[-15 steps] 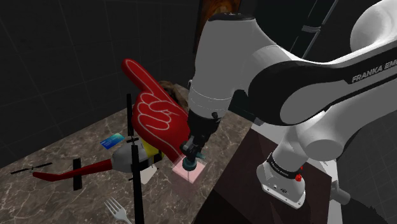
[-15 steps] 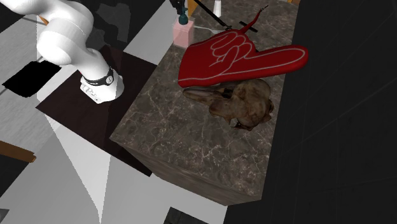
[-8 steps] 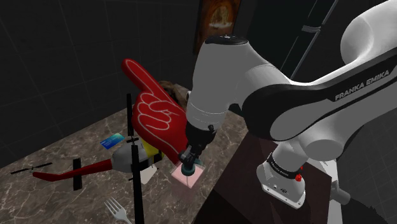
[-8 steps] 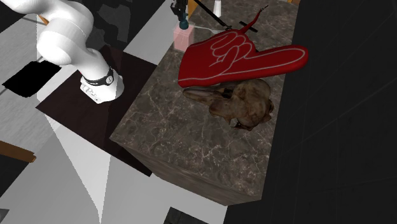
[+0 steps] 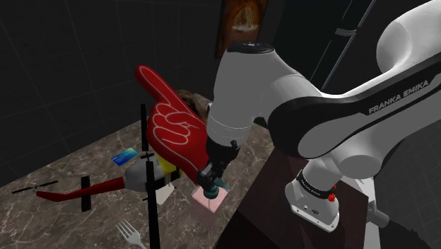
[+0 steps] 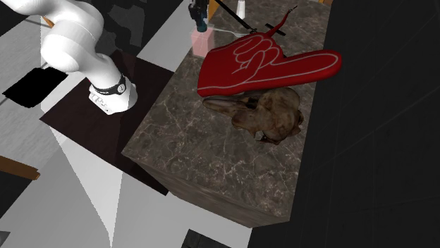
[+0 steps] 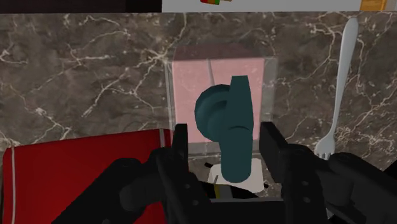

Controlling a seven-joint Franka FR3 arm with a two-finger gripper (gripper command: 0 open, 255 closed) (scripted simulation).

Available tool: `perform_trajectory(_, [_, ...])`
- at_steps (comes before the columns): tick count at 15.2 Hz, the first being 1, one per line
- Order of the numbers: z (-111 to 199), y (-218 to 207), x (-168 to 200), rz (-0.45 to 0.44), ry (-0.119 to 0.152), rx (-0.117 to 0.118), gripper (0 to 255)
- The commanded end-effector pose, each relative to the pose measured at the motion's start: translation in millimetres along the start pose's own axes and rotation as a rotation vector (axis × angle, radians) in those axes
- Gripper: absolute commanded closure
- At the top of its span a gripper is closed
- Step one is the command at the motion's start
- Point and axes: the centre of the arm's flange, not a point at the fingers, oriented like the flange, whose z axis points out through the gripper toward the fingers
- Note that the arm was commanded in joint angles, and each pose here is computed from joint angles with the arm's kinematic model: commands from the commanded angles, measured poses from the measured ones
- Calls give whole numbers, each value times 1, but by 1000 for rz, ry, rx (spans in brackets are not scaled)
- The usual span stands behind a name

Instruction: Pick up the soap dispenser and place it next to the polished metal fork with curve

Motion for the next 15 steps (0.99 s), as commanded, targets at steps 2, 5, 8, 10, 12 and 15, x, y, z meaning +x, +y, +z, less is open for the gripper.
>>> perform_trajectory(2, [4, 1, -1, 1, -6, -5, 0])
perform_trajectory(5, [2, 1, 0, 2, -6, -5, 0])
perform_trajectory(8, [-37, 1, 0, 2, -6, -5, 0])
perform_trajectory(10, [-48, 1, 0, 2, -6, -5, 0])
perform_trajectory(12, [-48, 1, 0, 2, -6, -5, 0])
perform_trajectory(15, [-48, 1, 0, 2, -6, -5, 0])
